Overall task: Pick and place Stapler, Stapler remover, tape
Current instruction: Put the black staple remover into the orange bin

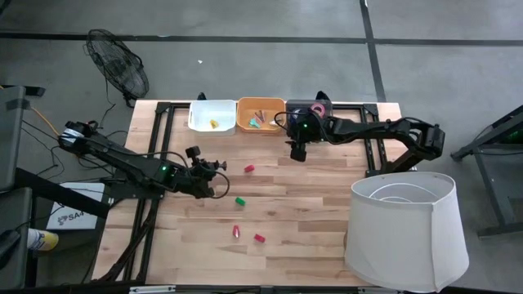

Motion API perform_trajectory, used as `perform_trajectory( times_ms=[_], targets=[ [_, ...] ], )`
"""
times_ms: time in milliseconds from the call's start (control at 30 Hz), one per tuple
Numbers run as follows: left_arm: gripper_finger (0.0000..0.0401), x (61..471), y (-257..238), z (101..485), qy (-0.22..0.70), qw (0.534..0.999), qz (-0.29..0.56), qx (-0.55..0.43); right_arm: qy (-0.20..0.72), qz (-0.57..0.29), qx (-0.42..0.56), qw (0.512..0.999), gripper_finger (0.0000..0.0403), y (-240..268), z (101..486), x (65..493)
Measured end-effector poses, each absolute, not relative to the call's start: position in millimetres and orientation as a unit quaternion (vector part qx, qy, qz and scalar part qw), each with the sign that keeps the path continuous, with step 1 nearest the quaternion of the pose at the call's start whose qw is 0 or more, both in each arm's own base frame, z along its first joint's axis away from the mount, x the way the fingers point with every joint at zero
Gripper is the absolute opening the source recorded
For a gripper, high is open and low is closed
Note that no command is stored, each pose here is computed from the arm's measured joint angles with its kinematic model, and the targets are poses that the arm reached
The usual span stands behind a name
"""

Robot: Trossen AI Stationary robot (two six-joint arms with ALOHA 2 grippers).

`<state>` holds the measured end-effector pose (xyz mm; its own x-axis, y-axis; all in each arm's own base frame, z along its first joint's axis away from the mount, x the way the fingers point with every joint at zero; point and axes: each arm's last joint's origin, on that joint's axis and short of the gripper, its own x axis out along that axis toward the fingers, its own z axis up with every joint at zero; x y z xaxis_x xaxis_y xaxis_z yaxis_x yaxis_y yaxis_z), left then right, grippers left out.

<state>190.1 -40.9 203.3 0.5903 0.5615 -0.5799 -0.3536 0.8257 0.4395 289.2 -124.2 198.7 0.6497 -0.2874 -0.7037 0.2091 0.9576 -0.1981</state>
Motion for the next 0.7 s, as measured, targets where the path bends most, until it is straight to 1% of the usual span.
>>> perform_trajectory(
  times_ms=[300,533,700],
  targets=[
    [0.0049,190.0,-40.5,203.7,0.367,0.879,0.267,0.144,0.383,-0.128,-0.050,0.913,0.0187,-124.2,200.3,290.8],
    [0.0049,190.1,-40.5,203.6,0.367,0.879,0.268,0.145,0.336,-0.091,-0.046,0.936,0.0187,-123.6,206.5,296.7],
    [0.0049,190.1,-40.4,203.7,0.367,0.879,0.268,0.145,0.331,-0.074,-0.047,0.940,0.0187,-122.0,200.8,302.2]
  ],
)
